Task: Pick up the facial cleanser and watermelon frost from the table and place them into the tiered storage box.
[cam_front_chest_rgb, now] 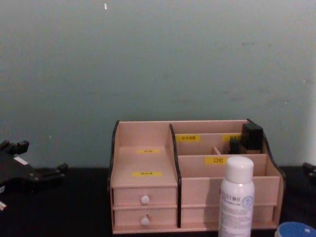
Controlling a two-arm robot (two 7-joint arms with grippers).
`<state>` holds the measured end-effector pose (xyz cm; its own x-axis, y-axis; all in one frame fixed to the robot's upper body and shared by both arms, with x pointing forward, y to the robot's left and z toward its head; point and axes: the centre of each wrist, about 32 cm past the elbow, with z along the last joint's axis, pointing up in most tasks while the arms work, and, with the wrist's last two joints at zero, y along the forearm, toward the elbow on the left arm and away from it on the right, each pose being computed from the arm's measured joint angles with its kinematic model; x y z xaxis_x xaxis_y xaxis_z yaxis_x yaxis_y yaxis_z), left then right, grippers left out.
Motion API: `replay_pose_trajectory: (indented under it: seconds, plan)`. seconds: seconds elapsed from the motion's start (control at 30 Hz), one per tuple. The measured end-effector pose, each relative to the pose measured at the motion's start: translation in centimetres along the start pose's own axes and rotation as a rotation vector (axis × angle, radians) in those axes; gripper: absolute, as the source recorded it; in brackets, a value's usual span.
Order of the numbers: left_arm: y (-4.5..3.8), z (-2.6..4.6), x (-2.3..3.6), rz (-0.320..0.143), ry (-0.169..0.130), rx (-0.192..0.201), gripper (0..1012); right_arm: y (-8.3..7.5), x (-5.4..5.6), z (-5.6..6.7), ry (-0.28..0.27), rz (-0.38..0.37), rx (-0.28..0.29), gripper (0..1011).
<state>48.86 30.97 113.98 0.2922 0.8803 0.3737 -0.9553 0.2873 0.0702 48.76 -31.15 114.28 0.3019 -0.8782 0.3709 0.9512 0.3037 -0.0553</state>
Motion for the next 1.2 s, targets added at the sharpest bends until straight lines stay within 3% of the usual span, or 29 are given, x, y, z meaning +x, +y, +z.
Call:
replay_pose_trajectory:
  seconds: [0.23, 0.57, 0.87, 1.2]
  plan:
    - [0.0, 0.0, 0.0, 0.0, 0.0, 0.0, 1001, -0.9, 0.2, 0.2, 0.016, 0.016, 0.016, 1002]
    - [0.0, 0.0, 0.0, 0.0, 0.0, 0.0, 1001, -3.8, 0.5, 1.2, 0.089, 0.088, 0.042, 1003]
    - [0.0, 0.0, 0.0, 0.0, 0.0, 0.0, 1001, -5.4, -0.8, 1.9, 0.113, 0.231, 0.066, 1003]
    - [0.0, 0.0, 0.0, 0.0, 0.0, 0.0, 1001, -5.2, -2.4, 2.0, 0.129, 0.355, 0.075, 1003]
